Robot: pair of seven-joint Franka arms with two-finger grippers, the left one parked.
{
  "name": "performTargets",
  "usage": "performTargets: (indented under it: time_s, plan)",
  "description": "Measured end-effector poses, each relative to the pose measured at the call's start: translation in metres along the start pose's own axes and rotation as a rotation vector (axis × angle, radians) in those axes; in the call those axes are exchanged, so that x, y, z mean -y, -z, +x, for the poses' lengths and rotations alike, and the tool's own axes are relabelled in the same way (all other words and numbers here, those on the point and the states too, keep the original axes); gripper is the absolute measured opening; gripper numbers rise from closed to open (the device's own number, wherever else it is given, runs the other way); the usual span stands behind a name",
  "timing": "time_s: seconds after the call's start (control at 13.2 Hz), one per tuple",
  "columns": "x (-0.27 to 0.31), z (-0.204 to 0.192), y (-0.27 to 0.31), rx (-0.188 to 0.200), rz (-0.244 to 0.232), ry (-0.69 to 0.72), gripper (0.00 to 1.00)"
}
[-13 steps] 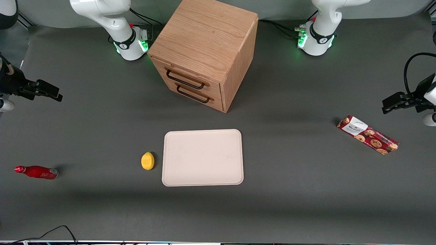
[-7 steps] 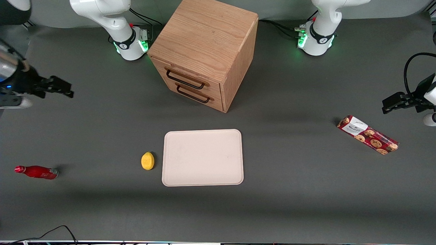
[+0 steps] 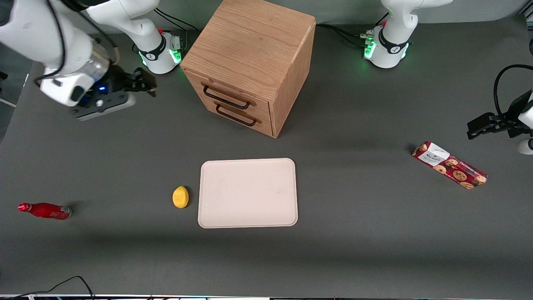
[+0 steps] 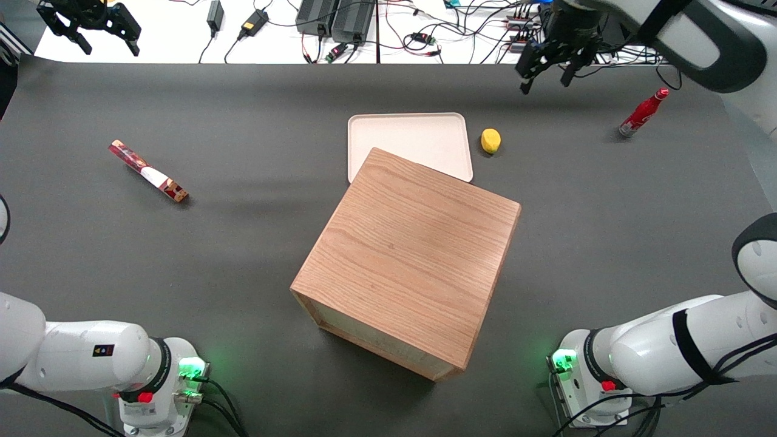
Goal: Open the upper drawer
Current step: 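Move the right gripper to the upper drawer's black handle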
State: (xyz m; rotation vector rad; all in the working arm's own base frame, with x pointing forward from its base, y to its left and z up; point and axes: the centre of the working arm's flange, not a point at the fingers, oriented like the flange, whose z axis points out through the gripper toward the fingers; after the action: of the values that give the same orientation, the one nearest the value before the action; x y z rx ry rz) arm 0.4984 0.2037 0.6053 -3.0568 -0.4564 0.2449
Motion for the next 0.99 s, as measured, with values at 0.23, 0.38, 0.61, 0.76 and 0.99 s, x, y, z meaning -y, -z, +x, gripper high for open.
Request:
performTargets:
  time_s: [0.23,0.38,0.61,0.76,0.99]
  plan:
    - [0.038,0.001,-0.011,0.02,0.009,0.067,1.0]
    - [0.051,0.003,-0.016,0.035,0.057,0.084,1.0]
    - [0.059,0.009,-0.027,0.064,0.13,0.085,1.0]
    - [0.066,0.016,-0.038,0.093,0.191,0.086,1.0]
    - [0.074,0.027,-0.058,0.137,0.242,0.087,1.0]
